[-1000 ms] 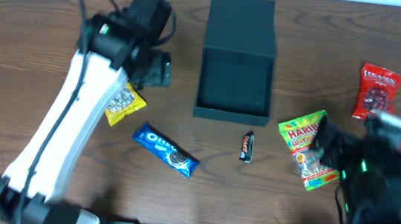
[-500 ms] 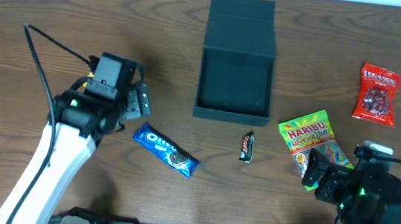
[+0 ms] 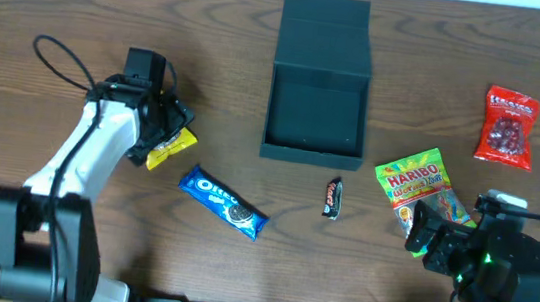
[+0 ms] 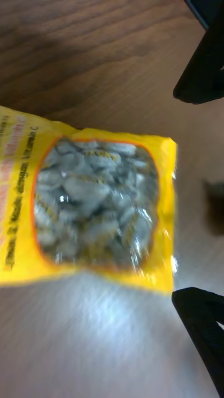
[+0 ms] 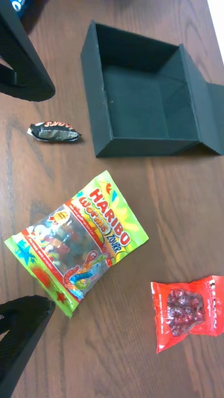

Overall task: Pack container
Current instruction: 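Grasp the yellow Hacks candy bag with the left gripper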

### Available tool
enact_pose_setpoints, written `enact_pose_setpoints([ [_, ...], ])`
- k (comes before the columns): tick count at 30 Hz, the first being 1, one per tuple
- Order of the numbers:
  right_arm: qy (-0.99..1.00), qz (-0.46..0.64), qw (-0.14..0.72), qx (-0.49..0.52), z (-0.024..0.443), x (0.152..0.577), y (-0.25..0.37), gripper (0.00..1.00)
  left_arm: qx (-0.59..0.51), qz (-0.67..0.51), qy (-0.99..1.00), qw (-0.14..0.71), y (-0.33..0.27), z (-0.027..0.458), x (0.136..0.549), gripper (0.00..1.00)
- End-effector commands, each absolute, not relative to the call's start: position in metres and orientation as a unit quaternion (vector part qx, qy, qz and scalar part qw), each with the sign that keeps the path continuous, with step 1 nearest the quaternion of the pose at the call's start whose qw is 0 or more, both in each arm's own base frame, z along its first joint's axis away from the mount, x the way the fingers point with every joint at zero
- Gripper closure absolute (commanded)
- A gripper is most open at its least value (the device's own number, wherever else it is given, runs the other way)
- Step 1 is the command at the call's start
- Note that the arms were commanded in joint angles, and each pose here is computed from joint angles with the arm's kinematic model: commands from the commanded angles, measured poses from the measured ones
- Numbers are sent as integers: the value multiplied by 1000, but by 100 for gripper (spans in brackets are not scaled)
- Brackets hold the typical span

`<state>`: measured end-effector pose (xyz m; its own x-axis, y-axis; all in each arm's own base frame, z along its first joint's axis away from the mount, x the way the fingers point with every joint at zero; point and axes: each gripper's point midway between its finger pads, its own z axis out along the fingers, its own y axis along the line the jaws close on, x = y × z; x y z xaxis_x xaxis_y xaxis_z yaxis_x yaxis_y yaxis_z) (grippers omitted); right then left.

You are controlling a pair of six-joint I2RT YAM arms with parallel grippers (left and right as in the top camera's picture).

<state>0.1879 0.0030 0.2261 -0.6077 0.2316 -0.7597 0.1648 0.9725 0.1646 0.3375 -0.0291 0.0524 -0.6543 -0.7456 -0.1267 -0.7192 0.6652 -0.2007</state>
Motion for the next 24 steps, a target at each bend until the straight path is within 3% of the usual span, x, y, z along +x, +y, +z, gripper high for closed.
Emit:
enact_pose_setpoints([
  [1, 895, 42, 431, 110, 228, 187, 4, 1, -430, -84, 895, 89, -34, 44, 344, 5],
  [6, 895, 42, 431, 110, 228, 187, 4, 1, -436, -67, 889, 122, -21, 43, 356, 4],
  [24, 895, 42, 431, 110, 228, 187, 4, 1, -459, -26, 880, 118, 5, 31, 353, 4],
])
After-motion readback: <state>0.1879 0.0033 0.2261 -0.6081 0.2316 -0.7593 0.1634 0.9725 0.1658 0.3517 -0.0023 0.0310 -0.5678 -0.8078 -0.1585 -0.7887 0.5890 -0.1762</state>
